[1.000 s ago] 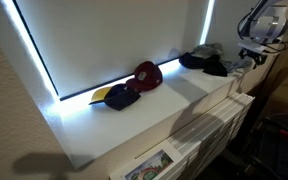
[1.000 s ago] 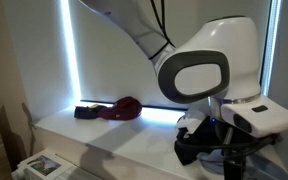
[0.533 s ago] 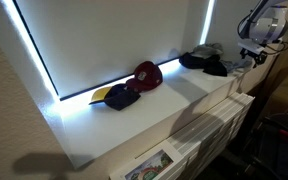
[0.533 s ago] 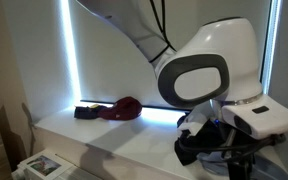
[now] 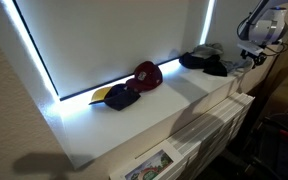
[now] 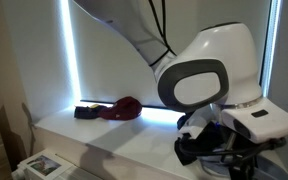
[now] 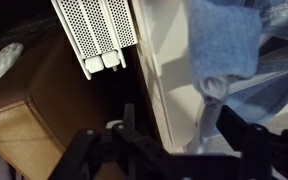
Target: Move the grey cup to the left
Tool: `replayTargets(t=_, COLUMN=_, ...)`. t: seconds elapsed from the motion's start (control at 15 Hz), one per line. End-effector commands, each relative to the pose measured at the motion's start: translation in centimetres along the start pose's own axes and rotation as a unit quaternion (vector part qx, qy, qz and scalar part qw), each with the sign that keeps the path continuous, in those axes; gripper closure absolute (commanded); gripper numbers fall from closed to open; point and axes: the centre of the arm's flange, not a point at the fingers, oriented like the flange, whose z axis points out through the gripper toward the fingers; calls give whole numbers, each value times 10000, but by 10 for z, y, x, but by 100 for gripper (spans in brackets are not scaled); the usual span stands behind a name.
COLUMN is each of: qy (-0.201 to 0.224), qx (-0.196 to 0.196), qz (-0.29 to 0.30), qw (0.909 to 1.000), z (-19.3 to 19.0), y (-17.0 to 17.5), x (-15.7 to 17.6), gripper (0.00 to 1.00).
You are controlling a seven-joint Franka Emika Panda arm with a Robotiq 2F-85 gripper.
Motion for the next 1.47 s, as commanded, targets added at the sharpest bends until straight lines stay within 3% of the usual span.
replayTargets(t=0.0, qy=-14, qx=-7, qz=-31, qw=10000, z=0, y=0, x=0, gripper=47)
replayTargets(t=0.47, qy=166, qx=87, qz=-223, qw=9996, z=-19, y=-15, x=0, gripper=96)
replayTargets(t=0.67, qy=306, qx=276, qz=-443, qw=9982, z=-43, y=-32, x=-4, gripper=100)
replayTargets(t=0.8, qy=318, qx=601, qz=-885, qw=9938, z=-80, y=-48, x=-14, gripper=99)
replayTargets(t=1.13, qy=456, qx=1258, qz=-2234, qw=9655, z=-192, y=-85, x=-65, gripper=99)
replayTargets(t=1.4, qy=776, qx=1729, qz=-3287, qw=9252, z=-275, y=-100, x=-131, gripper=99)
